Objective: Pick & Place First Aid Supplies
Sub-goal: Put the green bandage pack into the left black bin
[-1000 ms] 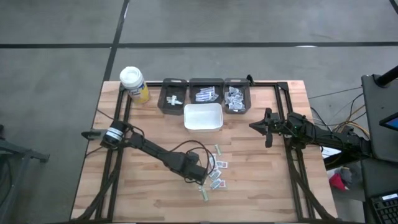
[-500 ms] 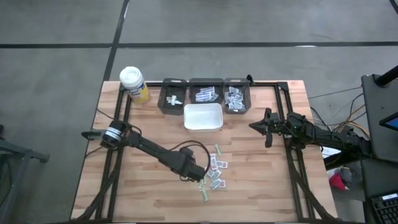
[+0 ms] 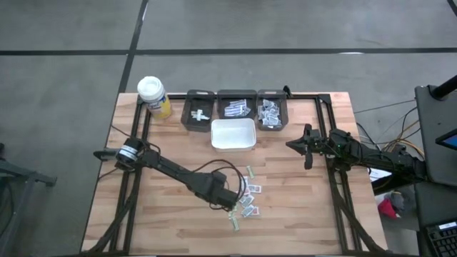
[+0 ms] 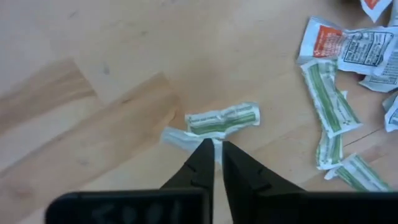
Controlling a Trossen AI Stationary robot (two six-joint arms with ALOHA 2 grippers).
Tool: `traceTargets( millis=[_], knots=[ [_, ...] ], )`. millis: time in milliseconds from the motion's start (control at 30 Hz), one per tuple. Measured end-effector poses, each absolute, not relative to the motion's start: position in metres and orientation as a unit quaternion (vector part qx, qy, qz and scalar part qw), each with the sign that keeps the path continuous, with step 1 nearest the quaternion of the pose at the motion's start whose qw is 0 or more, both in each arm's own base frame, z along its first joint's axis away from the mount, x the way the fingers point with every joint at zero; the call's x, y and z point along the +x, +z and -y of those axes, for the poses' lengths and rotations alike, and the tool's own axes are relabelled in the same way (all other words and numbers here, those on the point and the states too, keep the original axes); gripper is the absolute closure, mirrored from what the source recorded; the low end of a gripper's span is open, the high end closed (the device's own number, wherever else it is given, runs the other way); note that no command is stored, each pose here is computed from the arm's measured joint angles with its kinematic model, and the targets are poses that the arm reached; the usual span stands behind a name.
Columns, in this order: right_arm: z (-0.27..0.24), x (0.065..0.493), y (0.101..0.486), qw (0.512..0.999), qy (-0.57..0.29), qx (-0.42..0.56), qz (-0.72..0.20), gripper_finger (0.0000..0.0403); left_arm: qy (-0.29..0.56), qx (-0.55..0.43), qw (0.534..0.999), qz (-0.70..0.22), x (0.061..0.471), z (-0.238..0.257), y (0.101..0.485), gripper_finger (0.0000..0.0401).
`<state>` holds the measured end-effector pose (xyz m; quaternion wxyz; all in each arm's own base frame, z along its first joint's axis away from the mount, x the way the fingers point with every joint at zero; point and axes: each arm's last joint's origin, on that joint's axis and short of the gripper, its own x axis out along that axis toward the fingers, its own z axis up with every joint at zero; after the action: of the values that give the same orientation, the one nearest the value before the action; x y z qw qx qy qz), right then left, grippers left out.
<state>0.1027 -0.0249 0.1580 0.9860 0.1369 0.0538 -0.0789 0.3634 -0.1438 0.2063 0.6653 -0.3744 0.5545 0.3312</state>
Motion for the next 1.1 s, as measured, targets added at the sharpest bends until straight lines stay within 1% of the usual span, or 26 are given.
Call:
traceTargets(
  millis=[200, 367, 633, 833, 967, 1033, 1100],
  knots=[
    [0.025, 0.103, 0.158, 0.986, -0.079, 0.137, -0.054, 0.0394, 0.347, -0.384, 0.652, -0.554, 0.361, 0.143, 0.203, 0.033],
    [0.025, 0.103, 0.158, 0.986, -0.079, 0.137, -0.054, 0.0394, 0.352, -0.378, 0.645, -0.563, 0.357, 0.142, 0.195, 0.0311],
    [0.025, 0.103, 0.158, 0.986, -0.079, 0.137, -0.054, 0.0394, 0.341, -0.354, 0.649, -0.58, 0.35, 0.141, 0.18, 0.0309],
    [0.025, 0.103, 0.158, 0.986, -0.079, 0.137, -0.054, 0.0394, 0.308, -0.36, 0.672, -0.569, 0.349, 0.14, 0.16, 0.0309],
    [0.025, 0.103, 0.158, 0.986, -0.079, 0.137, -0.054, 0.0394, 0.31, -0.364, 0.672, -0.565, 0.345, 0.138, 0.149, 0.031],
    [0.025, 0.103, 0.158, 0.986, -0.079, 0.137, -0.054, 0.0394, 0.314, -0.365, 0.664, -0.572, 0.342, 0.137, 0.145, 0.0317],
    [0.025, 0.103, 0.158, 0.986, -0.079, 0.137, -0.055, 0.0394, 0.31, -0.362, 0.66, -0.581, 0.341, 0.137, 0.145, 0.0333]
  ],
)
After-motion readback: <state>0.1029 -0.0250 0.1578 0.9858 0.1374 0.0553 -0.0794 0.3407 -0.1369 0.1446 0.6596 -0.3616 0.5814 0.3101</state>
